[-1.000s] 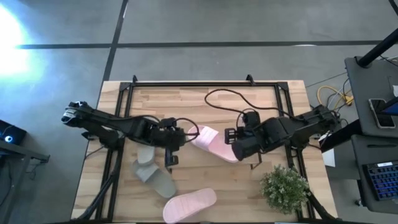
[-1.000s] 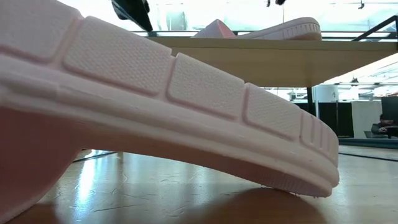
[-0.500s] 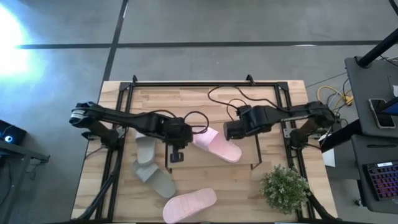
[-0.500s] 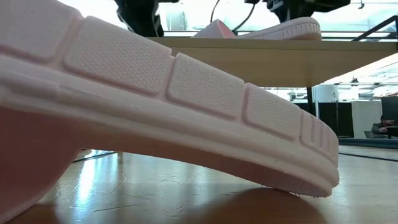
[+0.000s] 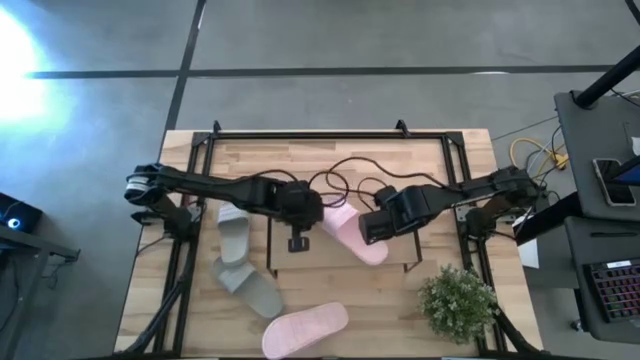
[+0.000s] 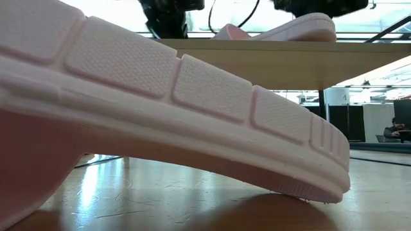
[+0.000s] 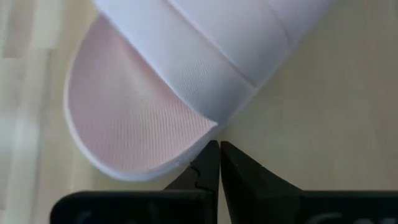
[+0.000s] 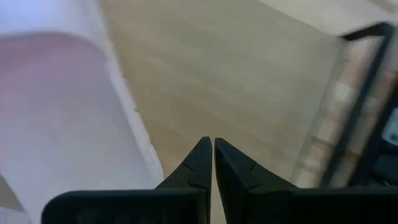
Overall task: Pick and place slides into the shelf
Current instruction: Put the right pink slide on the shelf
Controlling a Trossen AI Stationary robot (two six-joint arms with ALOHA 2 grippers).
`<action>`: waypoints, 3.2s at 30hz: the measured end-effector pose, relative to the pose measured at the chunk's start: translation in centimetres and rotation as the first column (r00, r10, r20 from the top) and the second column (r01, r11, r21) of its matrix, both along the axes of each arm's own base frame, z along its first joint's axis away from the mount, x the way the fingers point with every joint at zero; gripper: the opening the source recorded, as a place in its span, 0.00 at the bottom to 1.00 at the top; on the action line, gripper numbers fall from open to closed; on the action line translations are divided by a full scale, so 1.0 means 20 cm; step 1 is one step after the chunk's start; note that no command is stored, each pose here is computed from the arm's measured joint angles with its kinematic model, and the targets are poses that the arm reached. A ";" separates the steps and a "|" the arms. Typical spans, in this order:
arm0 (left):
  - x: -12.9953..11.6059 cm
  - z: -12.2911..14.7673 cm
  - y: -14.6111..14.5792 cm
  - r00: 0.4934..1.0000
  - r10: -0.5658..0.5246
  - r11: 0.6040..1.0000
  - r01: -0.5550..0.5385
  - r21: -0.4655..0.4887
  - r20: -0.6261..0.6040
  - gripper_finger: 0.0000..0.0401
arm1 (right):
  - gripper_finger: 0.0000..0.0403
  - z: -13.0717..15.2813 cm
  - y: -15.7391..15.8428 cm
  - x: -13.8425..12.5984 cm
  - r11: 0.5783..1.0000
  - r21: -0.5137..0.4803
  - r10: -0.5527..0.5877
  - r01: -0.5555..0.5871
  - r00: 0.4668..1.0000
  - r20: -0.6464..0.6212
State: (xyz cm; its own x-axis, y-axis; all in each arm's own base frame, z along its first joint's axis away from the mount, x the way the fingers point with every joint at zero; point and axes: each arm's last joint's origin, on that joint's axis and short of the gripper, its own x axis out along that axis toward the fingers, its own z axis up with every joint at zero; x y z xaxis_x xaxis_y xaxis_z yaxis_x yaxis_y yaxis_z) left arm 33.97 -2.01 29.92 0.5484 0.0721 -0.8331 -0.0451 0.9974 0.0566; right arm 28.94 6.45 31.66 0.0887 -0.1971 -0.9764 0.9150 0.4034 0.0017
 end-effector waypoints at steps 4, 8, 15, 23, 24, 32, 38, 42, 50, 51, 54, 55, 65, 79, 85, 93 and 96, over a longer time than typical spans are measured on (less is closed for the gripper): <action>0.01 0.01 0.05 0.999 0.028 1.000 -0.028 0.000 0.023 0.00 | 0.03 -0.07 0.02 0.05 0.995 0.076 0.051 -0.056 0.996 0.068; 0.02 0.02 0.07 0.998 0.040 0.999 -0.040 -0.001 0.051 0.00 | 0.03 -0.09 0.05 0.08 0.994 0.094 0.048 -0.061 0.990 0.133; 0.08 0.02 0.07 0.991 -0.018 1.000 0.018 0.003 0.131 0.00 | 0.03 -0.05 0.14 0.07 0.991 0.116 0.051 -0.073 0.983 0.175; 0.13 0.00 0.07 0.990 -0.044 0.998 0.039 0.046 0.136 0.00 | 0.03 -0.06 0.20 0.03 0.995 0.093 0.005 -0.018 0.990 0.142; 0.13 0.00 0.08 0.990 -0.034 0.998 0.025 0.066 0.137 0.00 | 0.03 -0.06 0.20 0.02 0.997 0.083 -0.011 -0.001 0.991 0.134; -0.02 0.14 0.10 0.996 0.023 0.994 -0.031 0.101 0.084 0.00 | 0.03 -0.03 0.18 -0.01 0.999 0.018 -0.040 0.037 0.990 0.136; -0.05 0.16 0.04 0.989 0.009 0.995 0.006 -0.103 0.145 0.00 | 0.03 0.00 0.12 -0.04 0.994 -0.017 -0.105 0.109 0.984 0.142; 0.03 0.10 0.03 0.988 0.019 0.992 0.000 -0.128 0.151 0.00 | 0.03 0.02 0.07 -0.07 0.988 -0.043 -0.144 0.151 0.980 0.138; 0.15 0.00 0.02 0.992 0.009 0.991 0.008 -0.131 0.129 0.00 | 0.03 0.07 0.04 -0.11 0.988 -0.041 -0.145 0.152 0.978 0.147; 0.17 -0.02 0.02 0.993 0.009 0.991 0.007 -0.131 0.121 0.00 | 0.03 0.07 0.04 -0.12 0.988 -0.043 -0.141 0.148 0.980 0.142; 0.19 -0.01 0.03 0.989 0.009 0.991 0.010 -0.131 0.148 0.00 | 0.03 0.07 0.03 -0.12 0.990 -0.047 -0.123 0.130 0.983 0.137; 0.19 -0.02 0.03 0.988 0.009 0.991 0.012 -0.130 0.153 0.00 | 0.03 0.07 0.03 -0.12 0.991 -0.047 -0.121 0.128 0.983 0.136; 0.21 0.02 0.07 0.978 0.020 0.994 0.002 -0.107 0.206 0.00 | 0.03 0.08 0.04 -0.13 0.995 -0.026 -0.090 0.093 0.989 0.121; 0.13 0.03 0.04 0.997 0.010 0.996 -0.004 -0.087 0.073 0.00 | 0.03 -0.03 0.15 0.00 0.993 0.103 0.048 -0.065 0.987 0.155; 0.14 0.03 0.05 0.996 0.019 0.997 -0.012 -0.079 0.090 0.00 | 0.03 -0.07 0.10 0.04 0.997 0.061 0.045 -0.052 0.991 0.123; 0.15 0.05 0.05 0.991 0.022 0.997 -0.011 -0.079 0.133 0.00 | 0.03 -0.05 0.05 0.04 1.000 -0.001 0.013 -0.013 0.987 0.161; 0.15 0.04 0.05 0.991 0.030 0.998 -0.021 -0.067 0.132 0.00 | 0.03 -0.04 0.04 0.04 1.000 -0.002 0.011 -0.011 0.986 0.166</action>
State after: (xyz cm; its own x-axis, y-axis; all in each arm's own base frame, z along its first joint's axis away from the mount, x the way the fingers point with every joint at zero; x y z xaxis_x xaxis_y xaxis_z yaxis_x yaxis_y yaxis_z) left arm 37.01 -1.03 30.81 0.6532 0.0357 -0.7563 -0.0734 0.9972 -0.0163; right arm 29.66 7.20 30.93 0.2514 -0.1968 -0.9477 0.8978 0.4133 0.1524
